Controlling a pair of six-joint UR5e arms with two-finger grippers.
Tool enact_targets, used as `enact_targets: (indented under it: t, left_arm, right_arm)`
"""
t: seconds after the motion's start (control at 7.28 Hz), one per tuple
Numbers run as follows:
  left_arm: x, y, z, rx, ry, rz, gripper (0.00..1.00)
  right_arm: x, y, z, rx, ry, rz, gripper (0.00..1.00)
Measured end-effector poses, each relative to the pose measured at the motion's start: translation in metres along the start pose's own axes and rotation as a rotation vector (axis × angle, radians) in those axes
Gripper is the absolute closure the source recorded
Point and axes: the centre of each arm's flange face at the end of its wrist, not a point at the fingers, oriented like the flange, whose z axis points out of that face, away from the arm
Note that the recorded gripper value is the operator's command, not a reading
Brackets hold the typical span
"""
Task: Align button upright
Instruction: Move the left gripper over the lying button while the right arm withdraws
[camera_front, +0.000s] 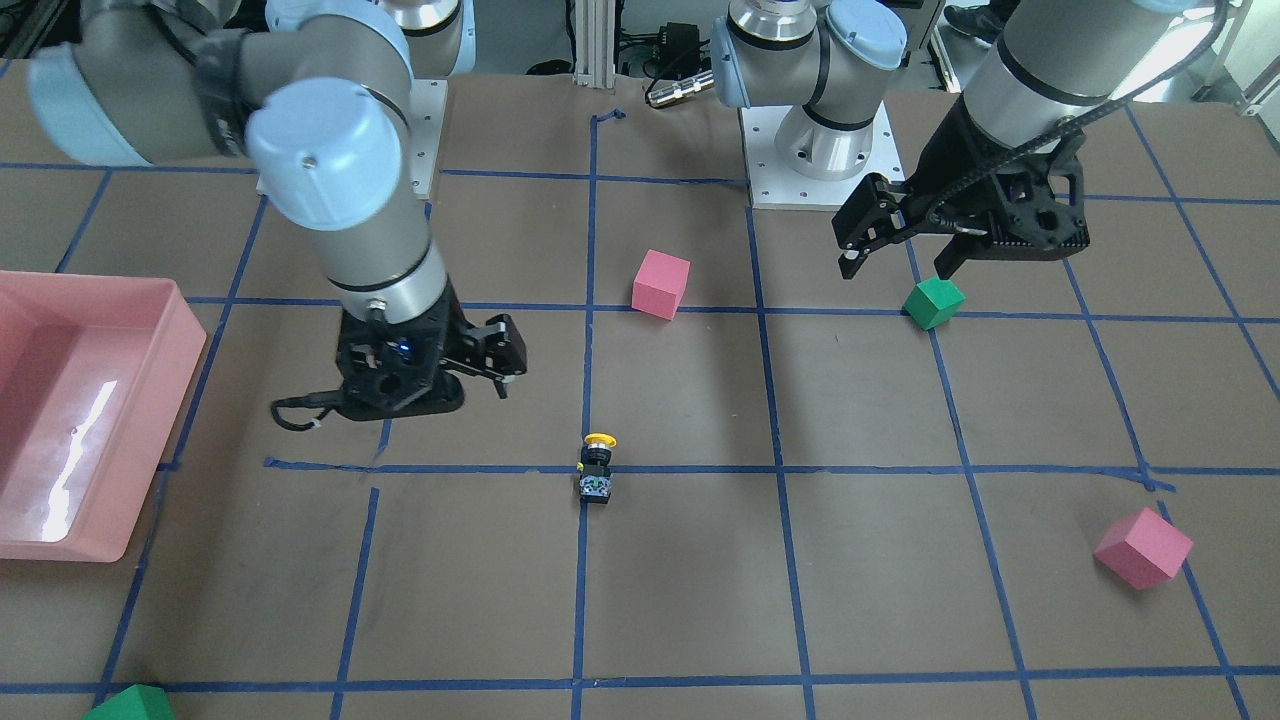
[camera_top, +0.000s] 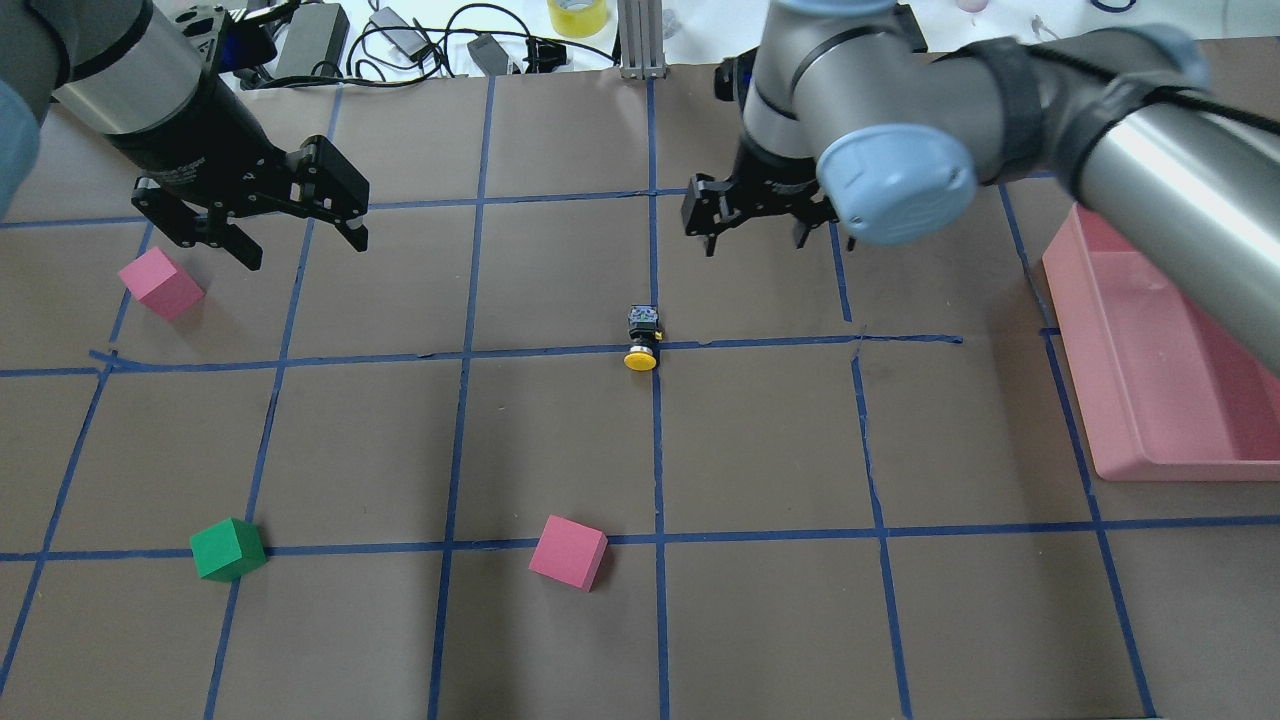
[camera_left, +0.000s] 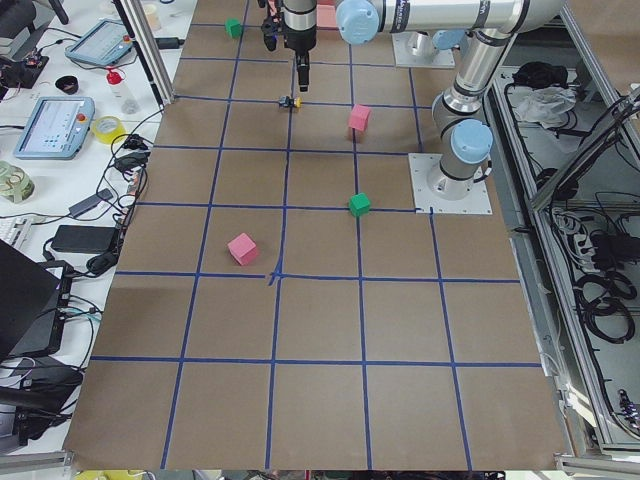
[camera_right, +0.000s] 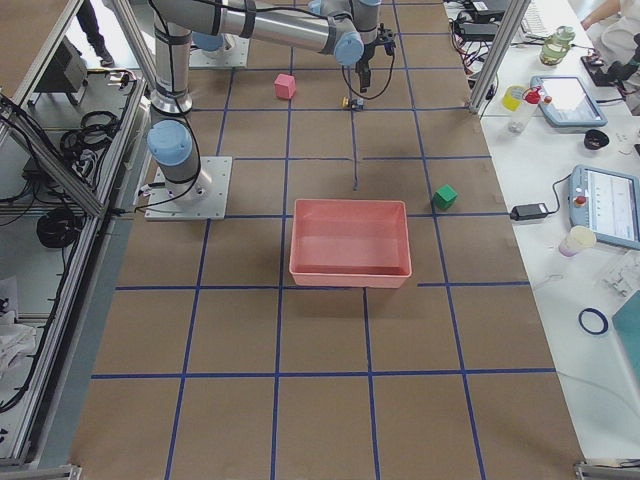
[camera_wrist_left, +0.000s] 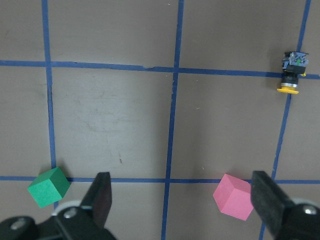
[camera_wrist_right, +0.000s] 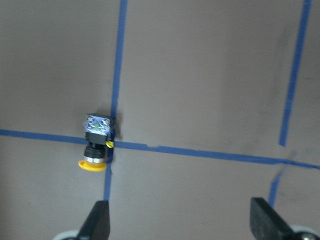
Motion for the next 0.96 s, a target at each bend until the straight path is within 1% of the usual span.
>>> enact_targets:
  t: [0.14,0.27,0.41,0.55,0.69,0.82,0.96]
  left_arm:
    - [0.016,0.0,0.009,0.0,0.003,0.001,0.0]
    - [0.046,0.003,0.025,0.011,0.005,0.013,0.0]
    - [0.076,0.007,0.052,0.014,0.015,0.014,0.0]
    - [0.097,0.009,0.082,0.01,0.041,0.011,0.0]
    - [0.112,0.01,0.102,0.011,0.068,0.011,0.0]
    - [0.129,0.013,0.116,0.014,0.079,0.023,0.0]
    - [0.143,0.016,0.127,0.013,0.078,0.035,0.0]
  right_arm:
    - [0.03,0.014,-0.044,-0.004,0.012,0.028,0.0]
    - [0.044,0.032,-0.079,-0.009,0.024,0.046,0.0]
    - [0.047,0.045,-0.101,-0.005,0.03,0.053,0.0]
    - [0.048,0.052,-0.112,0.0,0.034,0.057,0.0]
    - [0.049,0.054,-0.115,0.004,0.036,0.059,0.0]
    - [0.05,0.054,-0.115,0.005,0.039,0.063,0.0]
    - [0.051,0.054,-0.115,0.006,0.042,0.066,0.0]
